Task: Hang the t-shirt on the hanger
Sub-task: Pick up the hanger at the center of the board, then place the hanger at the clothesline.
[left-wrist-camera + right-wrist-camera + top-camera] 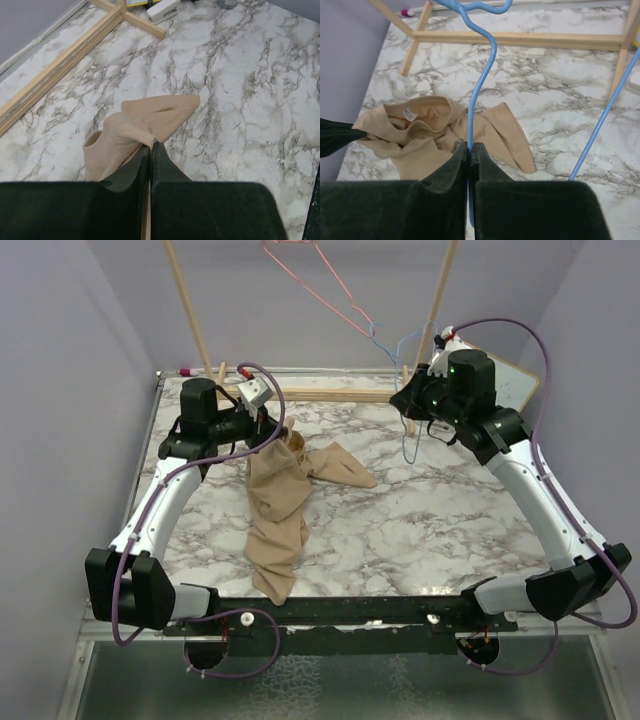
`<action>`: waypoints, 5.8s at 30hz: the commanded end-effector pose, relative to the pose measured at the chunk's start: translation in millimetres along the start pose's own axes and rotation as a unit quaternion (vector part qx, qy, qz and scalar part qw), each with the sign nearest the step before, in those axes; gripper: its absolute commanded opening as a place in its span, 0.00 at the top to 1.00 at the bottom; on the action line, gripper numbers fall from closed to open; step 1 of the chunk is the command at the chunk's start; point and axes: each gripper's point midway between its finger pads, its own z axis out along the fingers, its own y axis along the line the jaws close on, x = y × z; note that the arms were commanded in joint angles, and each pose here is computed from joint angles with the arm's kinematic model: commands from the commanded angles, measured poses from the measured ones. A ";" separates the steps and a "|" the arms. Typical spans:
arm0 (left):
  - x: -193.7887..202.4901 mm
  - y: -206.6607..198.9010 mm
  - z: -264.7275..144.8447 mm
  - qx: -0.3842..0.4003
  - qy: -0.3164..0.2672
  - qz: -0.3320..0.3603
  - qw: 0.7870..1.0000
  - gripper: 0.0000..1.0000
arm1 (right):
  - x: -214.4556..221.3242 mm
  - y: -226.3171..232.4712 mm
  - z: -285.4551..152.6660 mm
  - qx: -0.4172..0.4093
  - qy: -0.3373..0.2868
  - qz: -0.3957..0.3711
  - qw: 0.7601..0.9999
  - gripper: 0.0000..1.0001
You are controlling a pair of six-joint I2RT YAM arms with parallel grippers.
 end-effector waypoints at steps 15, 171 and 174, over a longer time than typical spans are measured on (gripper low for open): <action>-13.1 -1.4 3.0 0.018 -0.023 0.009 1.000 1.00 | -141.9 49.0 15.1 -0.165 -0.122 0.062 0.977 0.99; 24.3 -17.8 2.4 0.032 -0.015 -0.032 0.999 1.00 | -241.7 63.0 118.2 -0.403 -0.209 0.314 0.834 0.99; 24.5 -17.9 2.5 0.032 -0.015 -0.033 0.999 1.00 | -240.1 59.6 122.0 -0.399 -0.206 0.324 0.833 0.99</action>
